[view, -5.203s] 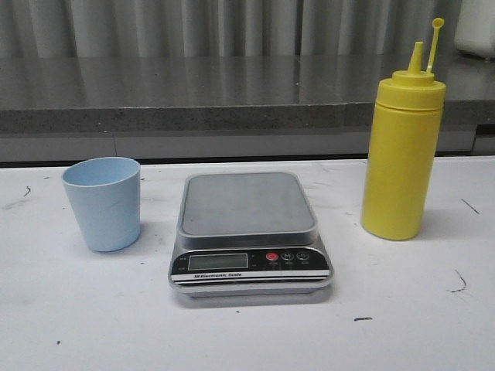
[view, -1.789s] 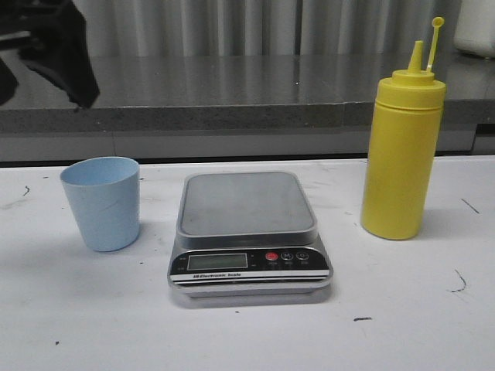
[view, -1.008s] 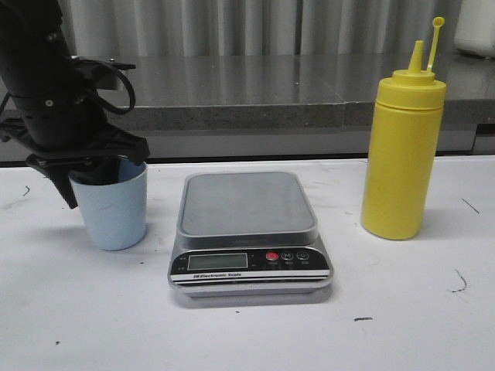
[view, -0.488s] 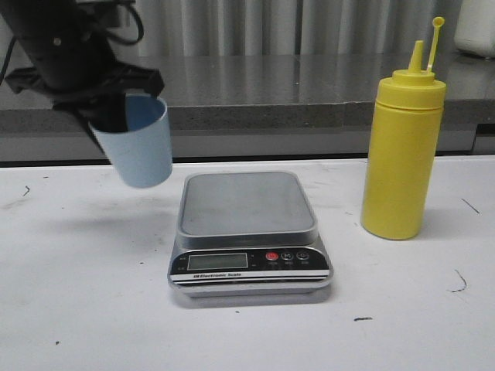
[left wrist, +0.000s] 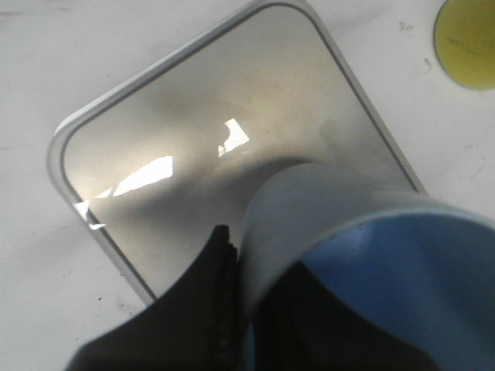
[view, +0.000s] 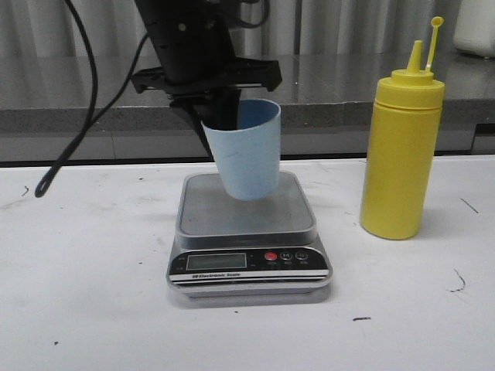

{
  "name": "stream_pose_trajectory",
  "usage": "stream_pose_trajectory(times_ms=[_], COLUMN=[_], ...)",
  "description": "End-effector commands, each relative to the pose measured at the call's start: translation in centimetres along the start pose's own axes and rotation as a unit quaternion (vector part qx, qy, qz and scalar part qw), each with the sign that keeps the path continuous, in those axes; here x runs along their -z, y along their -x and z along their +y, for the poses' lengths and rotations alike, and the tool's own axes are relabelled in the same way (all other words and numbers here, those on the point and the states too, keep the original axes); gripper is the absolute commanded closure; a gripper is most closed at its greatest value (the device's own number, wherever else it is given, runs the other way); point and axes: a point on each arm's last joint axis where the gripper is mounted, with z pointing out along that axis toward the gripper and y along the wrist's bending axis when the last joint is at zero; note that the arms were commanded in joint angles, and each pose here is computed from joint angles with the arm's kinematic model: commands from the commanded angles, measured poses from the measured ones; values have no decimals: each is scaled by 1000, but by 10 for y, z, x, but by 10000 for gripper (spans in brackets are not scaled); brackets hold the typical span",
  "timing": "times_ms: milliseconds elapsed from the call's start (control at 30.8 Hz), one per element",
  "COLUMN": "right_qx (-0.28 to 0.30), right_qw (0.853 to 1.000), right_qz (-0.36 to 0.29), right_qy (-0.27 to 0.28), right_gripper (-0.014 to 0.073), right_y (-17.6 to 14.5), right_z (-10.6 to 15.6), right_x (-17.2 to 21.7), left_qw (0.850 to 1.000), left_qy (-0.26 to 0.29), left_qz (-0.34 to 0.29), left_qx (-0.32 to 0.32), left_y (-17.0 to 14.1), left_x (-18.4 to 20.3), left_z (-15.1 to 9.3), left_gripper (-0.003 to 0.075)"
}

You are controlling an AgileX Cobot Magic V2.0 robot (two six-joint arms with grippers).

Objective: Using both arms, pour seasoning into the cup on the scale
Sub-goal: 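Lift the blue cup and carry it over the scale, then lower the cup onto the scale and open the left gripper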

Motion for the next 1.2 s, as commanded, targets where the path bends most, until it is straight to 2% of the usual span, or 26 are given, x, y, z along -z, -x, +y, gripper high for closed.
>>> stream_pose_trajectory(times_ms=[0,293,423,553,683,748,846,976,1073,1171], right_qx=[1,1,1,1,1,1,1,1,1,1], right_qw=[999,999,999,999,999,999,999,999,999,999], right_qz=[-42,-42,-42,-42,-42,-42,-42,-42,-42,-42], right_qy=[-3,-3,-3,-3,-3,-3,-3,-3,-3,-3], right_gripper=[7,7,7,7,7,7,7,7,7,7], right_y=[16,16,16,16,16,16,16,16,16,16], right_z=[0,0,0,0,0,0,0,0,0,0], right_x=[1,1,1,1,1,1,1,1,1,1], left_qw=[999,999,997,998,998,998,999,998,998,997], left_qy=[-3,14,14,15,27,28,29,33,33,35], left_qz=[-43,-48,-71,-58,-52,-46,-21,-34,-45,-51], left_qx=[-10,-17,-17,-17,-24,-24,-30,-33,-35,-36], left_y=[9,10,14,12,11,12,12,13,11,6], left_x=[30,31,32,31,38,49,69,84,95,105], left_z=[-7,-4,-4,-4,-3,-3,-6,-7,-8,-8], left_gripper=[739,720,586,456,351,328,333,345,421,535])
